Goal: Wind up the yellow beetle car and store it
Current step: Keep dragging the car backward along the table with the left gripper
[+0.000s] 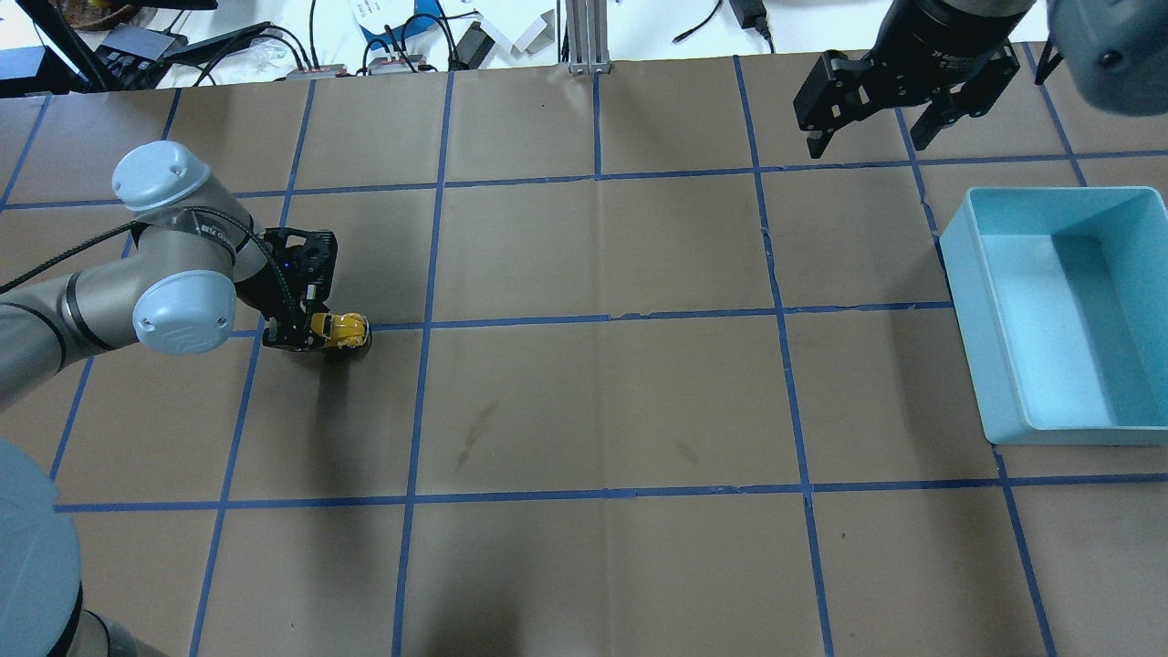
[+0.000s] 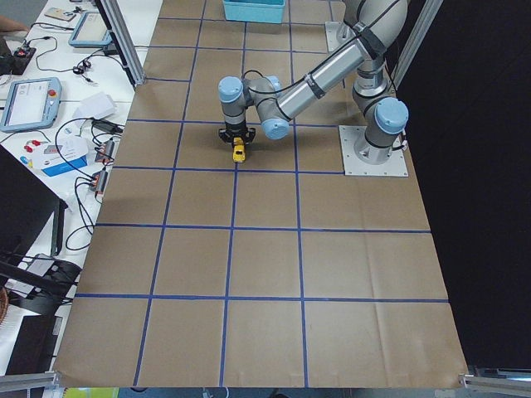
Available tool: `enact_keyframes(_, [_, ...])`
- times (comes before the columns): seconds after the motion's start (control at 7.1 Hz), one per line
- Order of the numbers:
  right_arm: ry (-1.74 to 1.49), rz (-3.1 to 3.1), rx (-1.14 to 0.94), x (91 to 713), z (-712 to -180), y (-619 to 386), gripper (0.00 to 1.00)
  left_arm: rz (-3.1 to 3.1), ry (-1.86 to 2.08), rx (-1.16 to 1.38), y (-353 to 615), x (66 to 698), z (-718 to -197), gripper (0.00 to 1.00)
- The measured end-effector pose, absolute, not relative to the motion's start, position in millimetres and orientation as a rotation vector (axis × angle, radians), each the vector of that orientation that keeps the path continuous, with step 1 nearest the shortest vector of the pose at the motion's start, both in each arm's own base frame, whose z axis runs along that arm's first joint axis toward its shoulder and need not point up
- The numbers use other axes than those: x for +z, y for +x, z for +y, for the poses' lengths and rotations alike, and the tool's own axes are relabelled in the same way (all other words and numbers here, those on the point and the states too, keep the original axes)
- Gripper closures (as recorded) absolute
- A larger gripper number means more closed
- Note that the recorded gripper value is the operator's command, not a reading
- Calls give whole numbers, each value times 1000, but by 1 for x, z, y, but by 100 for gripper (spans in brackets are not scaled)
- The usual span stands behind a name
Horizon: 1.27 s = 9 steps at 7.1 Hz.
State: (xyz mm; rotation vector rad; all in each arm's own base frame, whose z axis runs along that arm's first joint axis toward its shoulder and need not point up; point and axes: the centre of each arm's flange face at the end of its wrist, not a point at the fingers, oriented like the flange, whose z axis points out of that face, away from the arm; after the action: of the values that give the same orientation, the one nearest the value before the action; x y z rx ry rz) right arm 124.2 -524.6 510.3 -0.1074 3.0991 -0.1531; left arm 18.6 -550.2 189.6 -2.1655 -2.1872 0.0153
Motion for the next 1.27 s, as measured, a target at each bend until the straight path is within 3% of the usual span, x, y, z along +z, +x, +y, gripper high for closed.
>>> enact_keyframes(1.27, [-108,3103,-155,511,-525,124,0,-2207,-2143,13,48,189,-548,75])
